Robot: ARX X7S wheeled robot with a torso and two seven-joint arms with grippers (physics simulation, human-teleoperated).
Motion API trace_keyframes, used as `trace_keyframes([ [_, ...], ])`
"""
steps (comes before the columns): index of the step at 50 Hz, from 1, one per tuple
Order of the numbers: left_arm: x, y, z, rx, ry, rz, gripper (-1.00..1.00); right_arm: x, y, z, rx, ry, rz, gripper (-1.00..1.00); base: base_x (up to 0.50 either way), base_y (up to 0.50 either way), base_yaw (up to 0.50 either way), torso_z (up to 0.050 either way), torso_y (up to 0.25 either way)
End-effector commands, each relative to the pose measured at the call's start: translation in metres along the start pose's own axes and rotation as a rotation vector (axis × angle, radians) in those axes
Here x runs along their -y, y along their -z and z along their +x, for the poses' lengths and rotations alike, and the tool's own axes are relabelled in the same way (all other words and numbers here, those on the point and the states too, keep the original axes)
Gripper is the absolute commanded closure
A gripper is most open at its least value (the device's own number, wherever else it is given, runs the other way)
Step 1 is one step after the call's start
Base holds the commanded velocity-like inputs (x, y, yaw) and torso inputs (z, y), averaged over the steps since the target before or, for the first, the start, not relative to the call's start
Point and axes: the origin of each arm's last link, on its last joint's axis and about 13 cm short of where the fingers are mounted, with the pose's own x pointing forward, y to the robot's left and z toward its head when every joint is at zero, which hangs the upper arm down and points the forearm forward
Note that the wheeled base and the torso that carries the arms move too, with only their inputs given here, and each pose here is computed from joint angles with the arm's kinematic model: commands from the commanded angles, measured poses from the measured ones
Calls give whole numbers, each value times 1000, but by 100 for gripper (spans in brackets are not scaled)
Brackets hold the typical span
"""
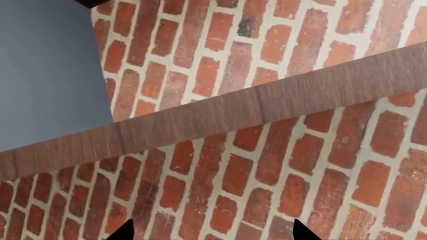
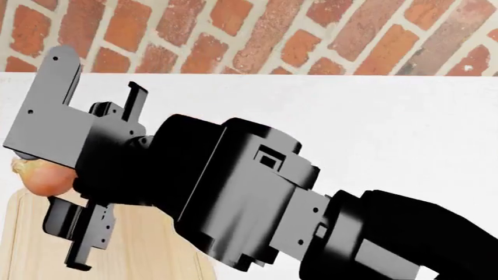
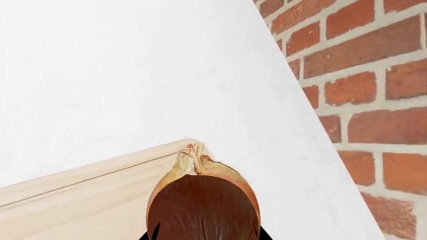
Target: Place the avocado, onion, tomato and bell pepper on the cutting board.
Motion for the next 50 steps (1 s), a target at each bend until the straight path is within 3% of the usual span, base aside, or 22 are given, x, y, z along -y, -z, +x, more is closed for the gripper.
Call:
trace_keyframes([
  [1, -3, -1, -1, 25, -2, -15, -100, -10, -7, 32, 61, 41, -11, 100, 0, 0, 0, 0, 0],
  [10, -4, 0, -4, 22, -6, -12, -100, -17, 1, 45, 18, 13, 43, 100, 0, 0, 0, 0, 0],
  [23, -7, -2, -9, 23, -17, -9, -100, -36, 9, 47, -44, -79, 42, 100, 0, 0, 0, 0, 0],
  [32, -8, -5, -9, 26, -16, -7, -100, -31, 6, 44, -39, -66, 47, 100, 0, 0, 0, 0, 0],
  [33, -8, -5, -10, 25, -15, -6, -100, -30, 6, 43, -36, -53, 47, -100, 0, 0, 0, 0, 0],
  [43, -10, -11, -10, 38, -19, -8, -100, -20, -17, 13, -6, -4, -11, -100, 0, 0, 0, 0, 0],
  [50, -10, -12, -9, 44, -17, -6, -100, 4, -40, -32, -24, 30, -99, -100, 0, 0, 0, 0, 0],
])
